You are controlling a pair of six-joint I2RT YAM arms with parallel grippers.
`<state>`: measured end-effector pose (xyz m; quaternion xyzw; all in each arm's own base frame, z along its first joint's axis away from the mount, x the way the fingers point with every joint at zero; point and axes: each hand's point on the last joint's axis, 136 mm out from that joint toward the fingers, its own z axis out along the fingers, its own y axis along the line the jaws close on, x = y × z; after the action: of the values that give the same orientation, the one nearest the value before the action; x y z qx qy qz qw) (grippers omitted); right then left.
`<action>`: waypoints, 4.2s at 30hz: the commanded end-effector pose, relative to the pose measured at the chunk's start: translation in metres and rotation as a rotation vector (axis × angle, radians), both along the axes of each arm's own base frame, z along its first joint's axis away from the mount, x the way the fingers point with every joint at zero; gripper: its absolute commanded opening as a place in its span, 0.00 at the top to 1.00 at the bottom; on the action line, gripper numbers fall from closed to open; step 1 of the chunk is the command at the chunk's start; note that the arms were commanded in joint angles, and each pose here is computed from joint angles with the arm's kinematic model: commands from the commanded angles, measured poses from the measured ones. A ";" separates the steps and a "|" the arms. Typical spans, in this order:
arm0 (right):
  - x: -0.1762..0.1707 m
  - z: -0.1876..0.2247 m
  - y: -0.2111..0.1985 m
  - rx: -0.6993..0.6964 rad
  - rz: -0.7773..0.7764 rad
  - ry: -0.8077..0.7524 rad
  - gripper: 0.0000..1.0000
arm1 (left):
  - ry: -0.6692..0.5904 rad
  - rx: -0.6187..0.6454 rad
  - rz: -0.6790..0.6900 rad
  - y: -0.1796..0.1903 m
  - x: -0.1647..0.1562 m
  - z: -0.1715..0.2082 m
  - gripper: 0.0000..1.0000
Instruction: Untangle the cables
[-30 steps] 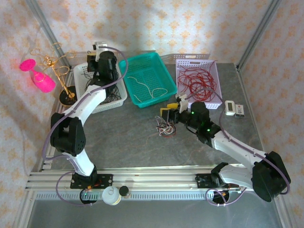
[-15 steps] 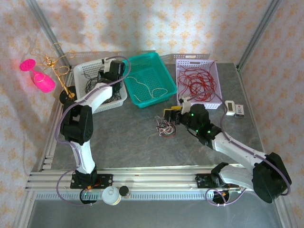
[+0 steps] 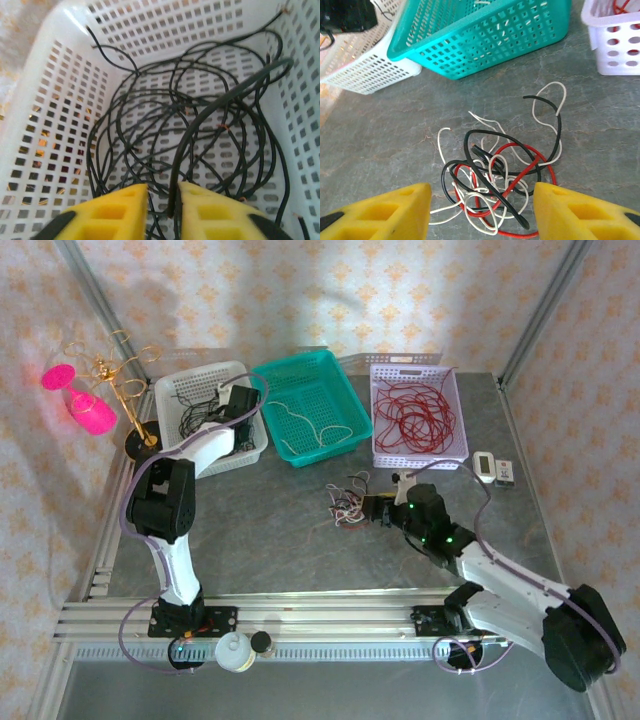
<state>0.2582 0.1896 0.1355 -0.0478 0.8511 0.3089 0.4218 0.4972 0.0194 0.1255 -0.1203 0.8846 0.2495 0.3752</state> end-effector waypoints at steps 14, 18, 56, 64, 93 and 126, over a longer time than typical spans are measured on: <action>0.009 0.008 -0.022 -0.086 -0.107 -0.012 0.40 | -0.103 -0.173 -0.061 -0.014 -0.034 0.066 0.33; 0.010 0.012 -0.021 -0.090 -0.105 -0.003 0.40 | -0.163 -0.220 -0.107 -0.020 -0.049 0.093 0.28; 0.056 -0.034 0.022 -0.477 0.186 0.194 0.51 | -0.091 -0.785 -0.832 -0.188 -0.210 0.082 0.32; 0.062 -0.049 0.041 -0.476 0.288 0.189 0.70 | -0.061 -0.771 -0.854 -0.190 -0.211 0.078 0.33; 0.030 0.162 0.110 0.009 0.426 -0.080 0.96 | -0.471 -1.008 -1.311 -0.276 -0.263 0.123 0.30; 0.014 0.219 0.117 0.236 0.440 -0.114 1.00 | -0.461 -0.998 -0.980 -0.263 -0.231 -0.002 0.34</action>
<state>0.2788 0.3103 0.3106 -0.1978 0.7904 0.4632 0.3486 0.2603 -0.2529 0.1022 0.1285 0.7737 -0.3983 0.4756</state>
